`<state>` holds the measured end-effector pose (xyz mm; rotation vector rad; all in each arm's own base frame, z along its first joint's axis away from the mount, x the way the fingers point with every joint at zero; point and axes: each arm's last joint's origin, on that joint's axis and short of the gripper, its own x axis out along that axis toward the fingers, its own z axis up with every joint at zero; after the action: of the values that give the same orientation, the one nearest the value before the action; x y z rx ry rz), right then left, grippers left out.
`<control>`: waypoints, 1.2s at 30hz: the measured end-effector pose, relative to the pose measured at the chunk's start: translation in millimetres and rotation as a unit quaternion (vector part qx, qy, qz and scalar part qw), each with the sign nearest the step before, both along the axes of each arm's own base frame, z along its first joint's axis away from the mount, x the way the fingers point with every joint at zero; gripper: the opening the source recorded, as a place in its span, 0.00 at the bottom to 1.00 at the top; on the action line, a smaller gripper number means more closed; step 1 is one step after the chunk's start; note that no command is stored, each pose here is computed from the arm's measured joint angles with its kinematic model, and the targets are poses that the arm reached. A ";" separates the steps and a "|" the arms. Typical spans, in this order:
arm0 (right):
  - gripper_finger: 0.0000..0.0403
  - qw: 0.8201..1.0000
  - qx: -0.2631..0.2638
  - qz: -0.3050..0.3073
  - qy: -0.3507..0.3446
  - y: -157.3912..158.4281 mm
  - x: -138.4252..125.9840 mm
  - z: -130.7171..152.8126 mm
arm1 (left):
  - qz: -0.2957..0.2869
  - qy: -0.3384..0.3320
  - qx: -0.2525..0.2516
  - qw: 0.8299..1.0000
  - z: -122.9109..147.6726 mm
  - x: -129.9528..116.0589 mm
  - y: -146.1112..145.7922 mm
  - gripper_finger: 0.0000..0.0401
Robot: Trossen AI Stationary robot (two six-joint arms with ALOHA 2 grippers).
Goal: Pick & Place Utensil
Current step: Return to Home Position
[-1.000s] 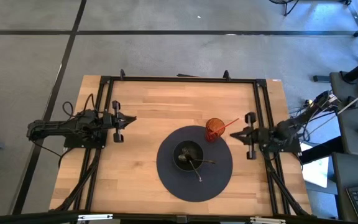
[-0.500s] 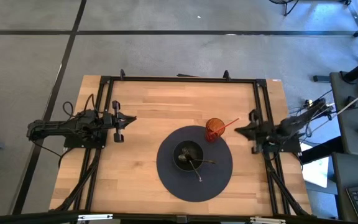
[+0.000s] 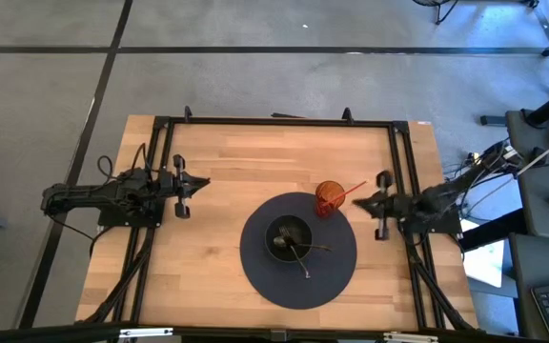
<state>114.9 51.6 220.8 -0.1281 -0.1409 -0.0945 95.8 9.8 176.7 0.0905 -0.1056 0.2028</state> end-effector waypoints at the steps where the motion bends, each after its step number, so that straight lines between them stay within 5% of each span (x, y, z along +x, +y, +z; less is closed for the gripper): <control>1: 0.00 1.000 -0.001 -0.014 -0.017 -1.0 -3.3 8.0 | 0.000 0.001 -0.001 1.000 -0.3 0.1 0.0 0.01; 10: 0.00 0.998 -0.045 -0.038 -0.023 -8.6 -31.1 15.9 | 0.002 0.008 0.003 1.000 -1.4 0.4 0.1 0.01; 15: 0.00 0.996 -0.050 0.079 -0.013 -6.4 -29.0 8.1 | 0.002 0.001 0.000 1.000 -0.2 0.2 0.1 0.00; 22: 0.00 0.995 -0.062 0.075 0.001 -19.4 -18.3 4.6 | 0.002 0.001 -0.002 1.000 -0.2 0.2 0.1 0.00; 31: 0.00 0.998 -0.029 0.053 0.010 -44.2 -13.7 5.6 | 0.003 0.003 0.006 1.000 -0.4 0.3 0.1 0.00; 36: 0.00 0.993 -0.006 0.114 0.010 -47.0 -13.6 4.1 | 0.002 0.009 0.002 1.000 -1.6 0.4 0.1 0.01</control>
<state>101.3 4.6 224.8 -0.1236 -0.1361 0.1354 96.3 9.9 175.1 0.0973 -0.0877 0.2064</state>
